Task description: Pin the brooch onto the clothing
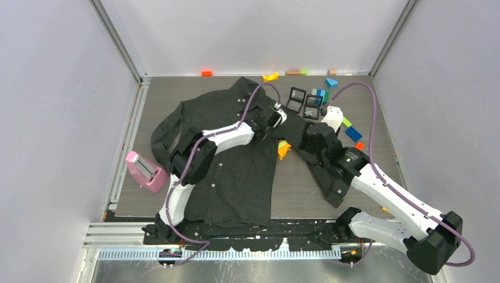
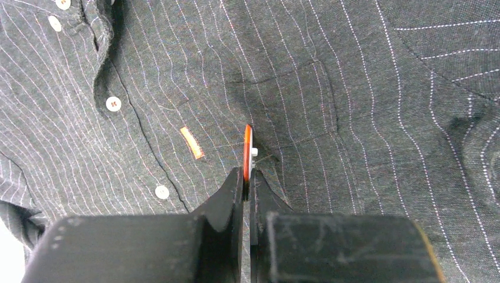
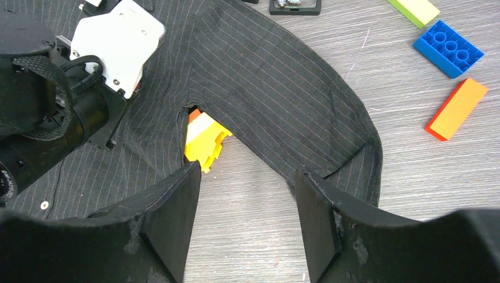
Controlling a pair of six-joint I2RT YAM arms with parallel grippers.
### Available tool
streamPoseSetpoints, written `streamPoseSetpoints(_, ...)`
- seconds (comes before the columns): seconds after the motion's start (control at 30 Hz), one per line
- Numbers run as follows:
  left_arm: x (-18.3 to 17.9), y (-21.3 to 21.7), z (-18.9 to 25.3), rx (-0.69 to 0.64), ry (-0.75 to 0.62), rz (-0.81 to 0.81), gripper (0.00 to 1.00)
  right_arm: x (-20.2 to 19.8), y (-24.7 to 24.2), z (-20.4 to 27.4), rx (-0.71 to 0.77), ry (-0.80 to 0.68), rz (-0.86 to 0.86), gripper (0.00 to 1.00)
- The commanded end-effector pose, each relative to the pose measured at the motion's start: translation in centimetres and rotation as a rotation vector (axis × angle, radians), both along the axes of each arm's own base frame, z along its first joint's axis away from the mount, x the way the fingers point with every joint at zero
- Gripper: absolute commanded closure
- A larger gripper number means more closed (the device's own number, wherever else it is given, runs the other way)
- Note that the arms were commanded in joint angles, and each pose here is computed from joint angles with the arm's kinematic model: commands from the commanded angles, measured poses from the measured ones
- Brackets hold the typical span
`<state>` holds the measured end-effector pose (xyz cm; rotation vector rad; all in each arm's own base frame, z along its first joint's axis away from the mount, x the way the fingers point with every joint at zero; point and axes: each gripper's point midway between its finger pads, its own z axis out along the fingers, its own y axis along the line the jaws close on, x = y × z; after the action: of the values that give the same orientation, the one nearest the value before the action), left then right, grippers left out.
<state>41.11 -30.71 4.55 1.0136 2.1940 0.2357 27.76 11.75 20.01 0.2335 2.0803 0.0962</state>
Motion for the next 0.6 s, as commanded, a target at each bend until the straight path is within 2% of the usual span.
streamPoseSetpoints(0.0, -0.1, -0.4, 0.0, 0.059, -0.017, -0.024, 1.00, 0.2, -0.4, 0.9, 0.037, -0.044, -0.039, 0.35)
streamPoseSetpoints(0.3, -0.5, -0.1, -0.5, 0.135, -0.037, -0.035, 1.00, 0.1, -0.5, 0.8, 0.040, -0.043, -0.042, 0.35)
streamPoseSetpoints(0.57, -1.2, -1.5, -0.6, 0.093, -0.018, -0.047, 1.00, 0.1, -0.6, 0.7, 0.036, -0.041, -0.045, 0.35)
